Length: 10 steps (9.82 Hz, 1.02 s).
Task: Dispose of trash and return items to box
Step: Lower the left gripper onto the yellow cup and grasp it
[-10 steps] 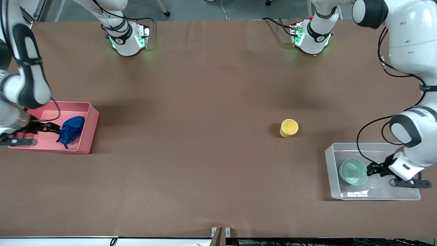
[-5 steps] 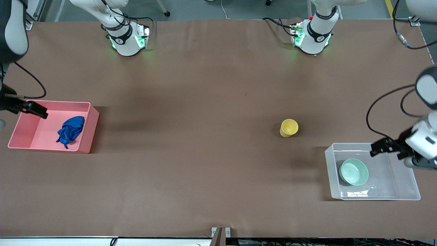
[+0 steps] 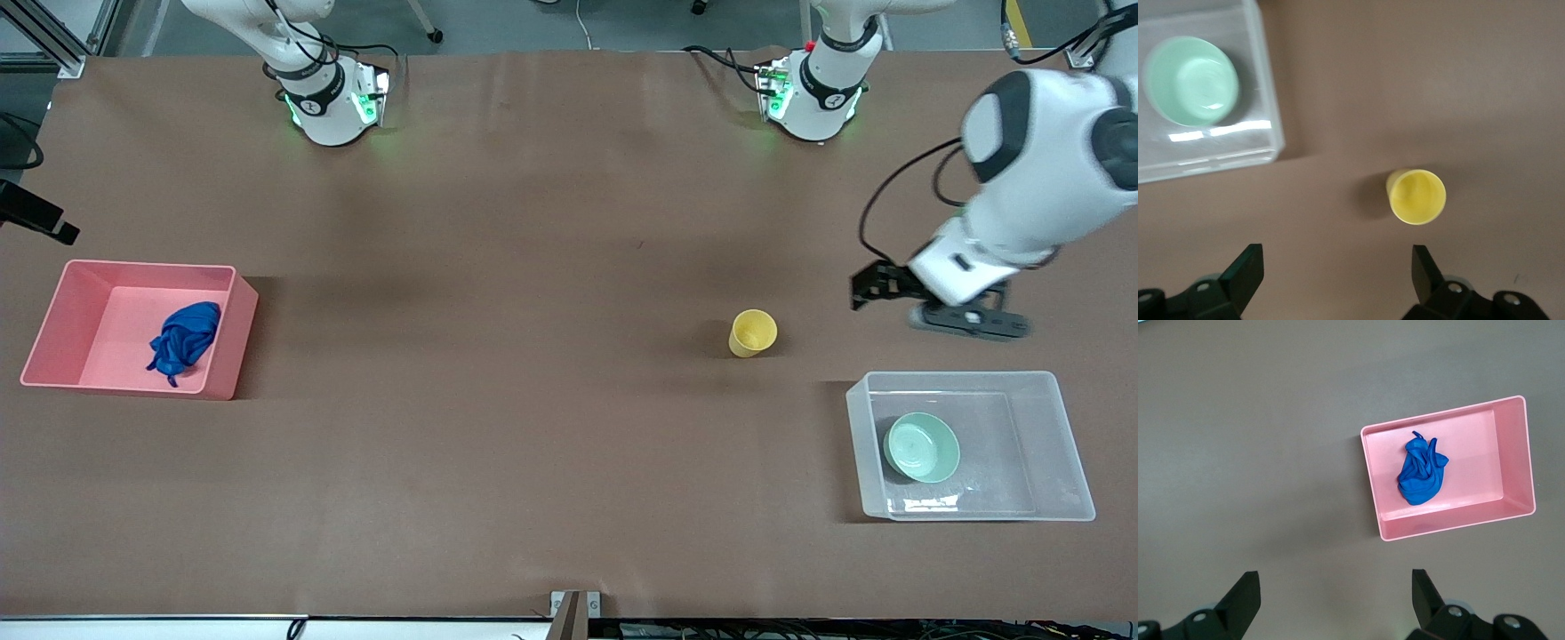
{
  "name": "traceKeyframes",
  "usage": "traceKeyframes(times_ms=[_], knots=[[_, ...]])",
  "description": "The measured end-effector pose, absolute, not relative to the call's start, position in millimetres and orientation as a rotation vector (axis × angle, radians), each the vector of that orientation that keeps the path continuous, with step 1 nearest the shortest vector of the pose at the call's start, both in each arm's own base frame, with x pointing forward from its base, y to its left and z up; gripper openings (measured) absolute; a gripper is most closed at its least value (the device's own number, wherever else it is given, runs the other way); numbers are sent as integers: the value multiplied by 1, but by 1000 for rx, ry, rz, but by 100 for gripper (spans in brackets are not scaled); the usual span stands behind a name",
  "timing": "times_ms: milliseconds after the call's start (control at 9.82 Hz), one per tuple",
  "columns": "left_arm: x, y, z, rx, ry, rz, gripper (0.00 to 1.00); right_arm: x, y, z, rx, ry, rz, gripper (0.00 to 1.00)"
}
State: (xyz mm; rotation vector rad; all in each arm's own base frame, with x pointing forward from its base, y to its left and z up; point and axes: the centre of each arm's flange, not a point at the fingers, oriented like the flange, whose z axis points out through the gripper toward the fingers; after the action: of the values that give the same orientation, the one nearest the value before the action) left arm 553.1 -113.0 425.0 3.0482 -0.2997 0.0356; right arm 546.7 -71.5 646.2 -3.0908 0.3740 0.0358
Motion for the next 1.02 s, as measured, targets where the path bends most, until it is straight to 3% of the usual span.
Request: traceKeyframes(times_ms=[611, 1019], knots=[[552, -153, 272, 3028, -426, 20, 97, 545, -64, 648, -3116, 322, 51, 100], [552, -168, 231, 3011, -460, 2, 90, 538, -58, 656, -3133, 297, 54, 100]])
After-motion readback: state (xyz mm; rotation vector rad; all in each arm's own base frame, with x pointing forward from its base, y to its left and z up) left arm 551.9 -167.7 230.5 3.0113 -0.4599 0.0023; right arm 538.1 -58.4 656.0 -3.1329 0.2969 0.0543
